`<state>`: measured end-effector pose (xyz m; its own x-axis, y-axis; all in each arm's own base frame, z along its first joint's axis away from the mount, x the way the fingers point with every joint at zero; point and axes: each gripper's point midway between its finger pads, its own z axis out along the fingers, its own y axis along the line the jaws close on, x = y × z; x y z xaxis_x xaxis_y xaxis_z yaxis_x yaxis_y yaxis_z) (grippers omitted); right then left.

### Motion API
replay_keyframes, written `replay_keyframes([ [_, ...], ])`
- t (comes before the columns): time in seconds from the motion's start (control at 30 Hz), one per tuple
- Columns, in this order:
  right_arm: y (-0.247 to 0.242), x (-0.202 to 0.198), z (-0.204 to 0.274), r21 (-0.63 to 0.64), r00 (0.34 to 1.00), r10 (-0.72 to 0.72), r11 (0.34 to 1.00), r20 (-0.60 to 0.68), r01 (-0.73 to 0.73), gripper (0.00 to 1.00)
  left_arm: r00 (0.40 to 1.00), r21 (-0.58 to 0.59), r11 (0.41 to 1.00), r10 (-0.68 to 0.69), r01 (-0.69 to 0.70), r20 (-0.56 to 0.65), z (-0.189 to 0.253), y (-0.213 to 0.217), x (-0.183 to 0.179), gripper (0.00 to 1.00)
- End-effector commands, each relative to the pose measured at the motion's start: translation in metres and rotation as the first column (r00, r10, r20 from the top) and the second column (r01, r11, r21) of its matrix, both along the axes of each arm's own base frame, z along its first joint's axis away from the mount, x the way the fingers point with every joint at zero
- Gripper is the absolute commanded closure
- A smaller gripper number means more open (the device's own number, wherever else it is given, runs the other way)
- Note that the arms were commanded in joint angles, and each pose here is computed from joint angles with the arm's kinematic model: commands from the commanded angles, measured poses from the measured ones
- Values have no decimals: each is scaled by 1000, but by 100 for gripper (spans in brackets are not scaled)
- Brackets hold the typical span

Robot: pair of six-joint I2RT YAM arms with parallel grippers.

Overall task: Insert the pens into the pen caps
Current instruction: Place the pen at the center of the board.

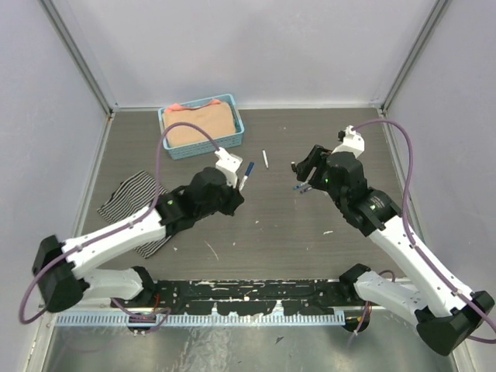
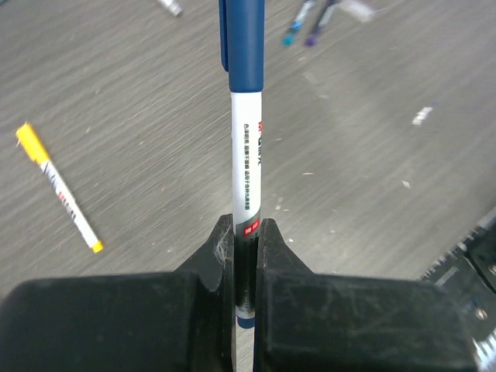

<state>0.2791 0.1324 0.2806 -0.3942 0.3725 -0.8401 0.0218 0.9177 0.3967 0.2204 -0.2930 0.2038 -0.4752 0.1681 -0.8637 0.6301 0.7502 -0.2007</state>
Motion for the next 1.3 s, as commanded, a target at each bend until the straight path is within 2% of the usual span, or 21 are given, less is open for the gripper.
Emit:
replay_keyframes([
  [0.0, 23, -3, -21, 107, 985, 157, 983, -68, -150, 28, 948, 189, 944, 295, -269, -122, -44, 27, 28, 100],
  [0.13, 23, -11, -29, 136, 981, 174, 977, -83, -162, 26, 887, 315, 876, 429, -364, -170, -77, 37, 46, 100],
  [0.3, 18, -23, -31, 146, 980, 179, 975, -89, -165, 26, 817, 386, 830, 516, -403, -256, -117, 45, 60, 100],
  [0.53, 15, -31, -36, 150, 979, 178, 975, -104, -162, 25, 765, 485, 763, 591, -427, -255, -152, 57, 74, 100],
  [0.8, 16, -32, -38, 150, 976, 189, 974, -111, -172, 25, 753, 522, 734, 614, -434, -236, -165, 68, 83, 96],
  [1.07, 17, -32, -43, 146, 973, 196, 973, -122, -178, 25, 778, 529, 752, 579, -394, -244, -175, 64, 89, 94],
  [1.27, 18, -33, -44, 146, 972, 200, 973, -127, -181, 25, 768, 538, 745, 589, -395, -252, -183, 68, 94, 92],
])
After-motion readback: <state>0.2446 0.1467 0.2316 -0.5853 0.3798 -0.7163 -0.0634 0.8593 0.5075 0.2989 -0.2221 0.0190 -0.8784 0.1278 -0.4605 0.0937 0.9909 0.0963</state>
